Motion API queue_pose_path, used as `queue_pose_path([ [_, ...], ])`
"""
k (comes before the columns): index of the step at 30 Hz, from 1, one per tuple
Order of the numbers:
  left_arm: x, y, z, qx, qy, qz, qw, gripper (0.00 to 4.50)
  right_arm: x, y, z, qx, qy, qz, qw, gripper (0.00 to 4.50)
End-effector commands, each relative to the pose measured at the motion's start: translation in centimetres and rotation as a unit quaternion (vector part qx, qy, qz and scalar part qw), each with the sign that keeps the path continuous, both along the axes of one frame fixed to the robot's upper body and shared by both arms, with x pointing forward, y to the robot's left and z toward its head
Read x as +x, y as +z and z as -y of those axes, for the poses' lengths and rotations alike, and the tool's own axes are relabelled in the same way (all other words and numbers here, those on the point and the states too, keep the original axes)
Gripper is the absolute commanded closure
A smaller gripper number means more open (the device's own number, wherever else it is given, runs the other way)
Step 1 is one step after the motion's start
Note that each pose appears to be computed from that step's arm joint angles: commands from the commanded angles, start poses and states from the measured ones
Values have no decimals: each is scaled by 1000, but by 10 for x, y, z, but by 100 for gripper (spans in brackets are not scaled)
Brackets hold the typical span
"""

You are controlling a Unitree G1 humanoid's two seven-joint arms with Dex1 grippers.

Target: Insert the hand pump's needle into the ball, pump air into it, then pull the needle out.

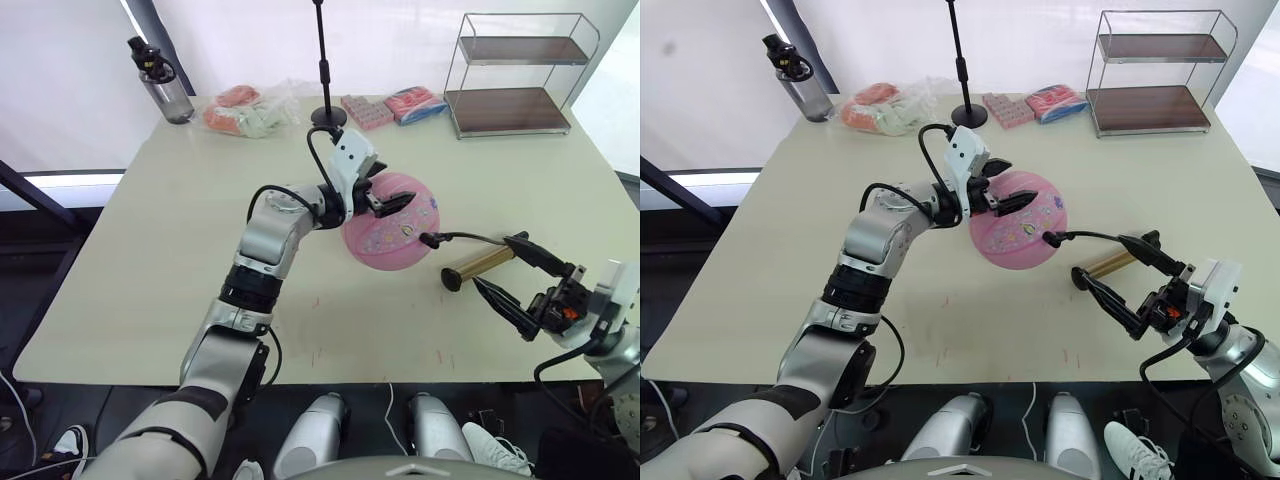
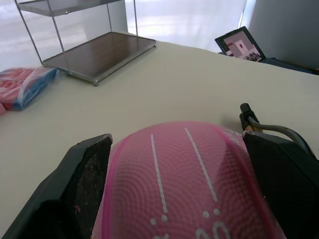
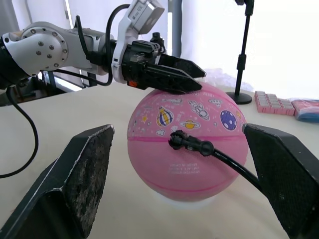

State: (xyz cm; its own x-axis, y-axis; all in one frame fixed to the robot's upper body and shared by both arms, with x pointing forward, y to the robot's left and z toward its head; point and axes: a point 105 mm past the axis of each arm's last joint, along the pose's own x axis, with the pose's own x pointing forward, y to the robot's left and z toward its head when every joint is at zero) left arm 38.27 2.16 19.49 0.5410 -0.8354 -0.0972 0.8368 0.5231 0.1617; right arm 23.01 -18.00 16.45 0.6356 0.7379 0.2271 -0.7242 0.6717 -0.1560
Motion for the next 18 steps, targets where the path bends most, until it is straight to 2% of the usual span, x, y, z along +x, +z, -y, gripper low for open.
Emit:
queue_pose_path([
  [1,-5,-16,6,13,-7,-17,1000,0,4,8,-3,-23,-7,15,1000,18],
  [5,-7,-29,7,23,-4,-30,999,0,21,1,-6,-91,-38,21,995,18],
  [10,-10,-49,8,14,6,-67,998,0,34,-7,-21,-212,-18,45,976,18],
  [18,-10,-65,14,10,12,-85,996,0,62,-17,-32,-391,9,141,909,18],
])
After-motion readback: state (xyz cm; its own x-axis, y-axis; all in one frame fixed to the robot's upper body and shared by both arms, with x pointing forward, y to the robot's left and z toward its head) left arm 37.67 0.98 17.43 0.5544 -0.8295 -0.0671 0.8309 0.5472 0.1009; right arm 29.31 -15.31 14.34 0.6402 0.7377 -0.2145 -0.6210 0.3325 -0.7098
